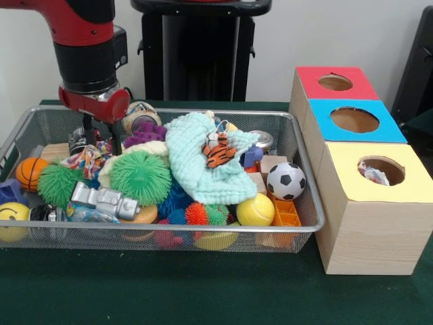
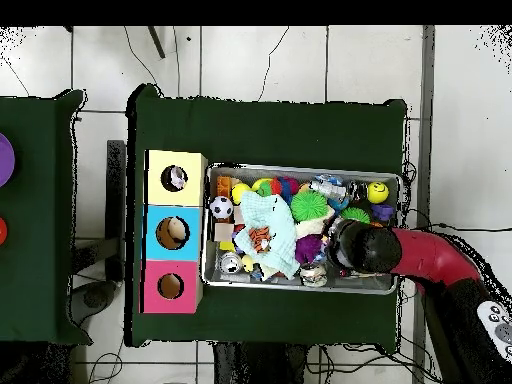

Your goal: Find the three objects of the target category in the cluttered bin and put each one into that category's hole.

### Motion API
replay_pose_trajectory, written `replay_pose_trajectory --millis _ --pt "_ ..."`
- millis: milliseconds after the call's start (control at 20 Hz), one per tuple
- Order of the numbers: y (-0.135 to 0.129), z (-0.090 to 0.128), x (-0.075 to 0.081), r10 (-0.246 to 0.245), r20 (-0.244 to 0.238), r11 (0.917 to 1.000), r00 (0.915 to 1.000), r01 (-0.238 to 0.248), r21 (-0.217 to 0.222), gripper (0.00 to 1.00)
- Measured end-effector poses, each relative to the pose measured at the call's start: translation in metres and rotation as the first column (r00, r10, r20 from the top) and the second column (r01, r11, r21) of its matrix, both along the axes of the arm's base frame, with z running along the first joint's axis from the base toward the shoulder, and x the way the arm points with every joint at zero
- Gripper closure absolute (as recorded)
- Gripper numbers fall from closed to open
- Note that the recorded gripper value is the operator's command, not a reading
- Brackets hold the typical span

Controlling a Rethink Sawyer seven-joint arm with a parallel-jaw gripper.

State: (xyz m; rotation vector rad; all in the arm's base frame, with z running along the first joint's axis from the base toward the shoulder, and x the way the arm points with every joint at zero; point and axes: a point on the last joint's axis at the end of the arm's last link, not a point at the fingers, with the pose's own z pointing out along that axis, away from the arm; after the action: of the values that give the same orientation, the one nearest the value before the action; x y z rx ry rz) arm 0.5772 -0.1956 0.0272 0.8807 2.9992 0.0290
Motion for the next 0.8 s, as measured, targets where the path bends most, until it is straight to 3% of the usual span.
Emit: replay_pose_trajectory --millis 250,300,800 --pt "-0.011 -0.004 0.006 0.023 0.015 0.9992 0.9996 -0.022 -0.032 0.0" --pt "-0.015 -0.003 0.008 0.032 0.02 0.9984 0.9993 -0.031 -0.046 1.0" --pt "-0.024 -0.001 0.013 0.053 0.036 0.9957 0.998 -0.05 -0.078 1.0"
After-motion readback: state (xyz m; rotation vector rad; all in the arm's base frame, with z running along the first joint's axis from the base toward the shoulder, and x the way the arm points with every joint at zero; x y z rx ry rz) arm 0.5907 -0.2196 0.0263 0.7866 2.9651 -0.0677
